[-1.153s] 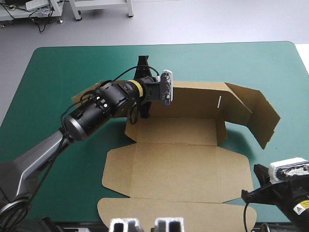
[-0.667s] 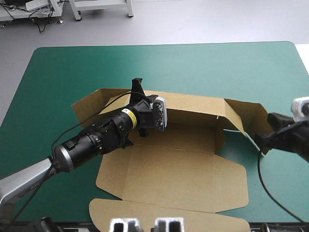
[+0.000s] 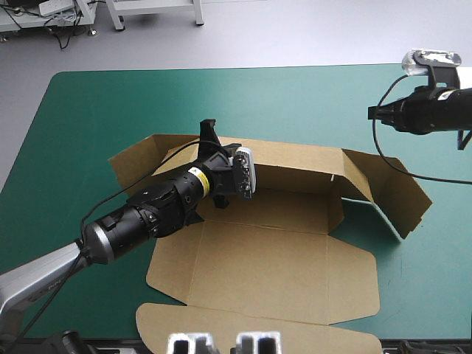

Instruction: Fold the box

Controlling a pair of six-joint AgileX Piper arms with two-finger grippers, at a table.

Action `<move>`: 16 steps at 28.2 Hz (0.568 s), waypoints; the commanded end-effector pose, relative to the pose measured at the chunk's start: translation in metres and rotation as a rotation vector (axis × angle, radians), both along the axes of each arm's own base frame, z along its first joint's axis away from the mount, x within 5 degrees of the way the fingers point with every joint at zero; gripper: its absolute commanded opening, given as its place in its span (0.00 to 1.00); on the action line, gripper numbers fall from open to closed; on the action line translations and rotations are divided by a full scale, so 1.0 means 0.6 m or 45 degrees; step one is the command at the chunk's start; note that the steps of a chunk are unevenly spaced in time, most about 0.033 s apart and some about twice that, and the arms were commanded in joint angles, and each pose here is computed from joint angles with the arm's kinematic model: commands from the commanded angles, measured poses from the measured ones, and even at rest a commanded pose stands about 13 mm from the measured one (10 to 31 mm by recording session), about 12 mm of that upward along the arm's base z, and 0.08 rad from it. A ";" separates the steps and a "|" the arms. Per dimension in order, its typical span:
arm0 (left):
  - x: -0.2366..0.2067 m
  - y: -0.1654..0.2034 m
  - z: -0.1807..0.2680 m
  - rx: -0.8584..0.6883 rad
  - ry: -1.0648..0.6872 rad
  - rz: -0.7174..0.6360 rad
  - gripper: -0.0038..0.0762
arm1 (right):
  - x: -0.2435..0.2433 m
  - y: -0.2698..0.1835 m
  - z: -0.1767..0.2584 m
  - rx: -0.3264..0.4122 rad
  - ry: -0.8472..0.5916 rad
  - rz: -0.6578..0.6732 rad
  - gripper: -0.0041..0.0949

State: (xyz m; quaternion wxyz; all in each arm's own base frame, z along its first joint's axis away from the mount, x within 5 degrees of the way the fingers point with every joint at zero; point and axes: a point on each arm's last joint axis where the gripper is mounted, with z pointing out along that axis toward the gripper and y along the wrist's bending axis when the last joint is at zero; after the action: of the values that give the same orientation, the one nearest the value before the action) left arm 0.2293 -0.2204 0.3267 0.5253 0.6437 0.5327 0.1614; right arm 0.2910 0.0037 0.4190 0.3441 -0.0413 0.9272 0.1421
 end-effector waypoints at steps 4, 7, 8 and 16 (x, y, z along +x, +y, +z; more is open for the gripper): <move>-0.005 0.004 0.023 -0.080 -0.012 0.016 0.04 | 0.033 0.003 -0.025 0.024 0.082 0.088 0.02; -0.005 0.004 0.024 -0.092 -0.006 0.022 0.04 | 0.029 0.002 -0.031 -0.004 0.124 0.109 0.02; -0.005 0.004 0.024 -0.092 -0.006 0.022 0.04 | 0.027 0.001 -0.032 -0.019 0.140 0.121 0.02; -0.005 0.004 0.024 -0.108 -0.001 0.031 0.04 | 0.023 -0.001 -0.059 -0.039 0.228 0.133 0.02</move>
State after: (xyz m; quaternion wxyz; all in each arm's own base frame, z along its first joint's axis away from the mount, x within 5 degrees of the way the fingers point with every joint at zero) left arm 0.2294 -0.2207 0.3265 0.5281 0.6364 0.5401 0.1561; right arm 0.3149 0.0009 0.3727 0.2360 -0.0734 0.9586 0.1415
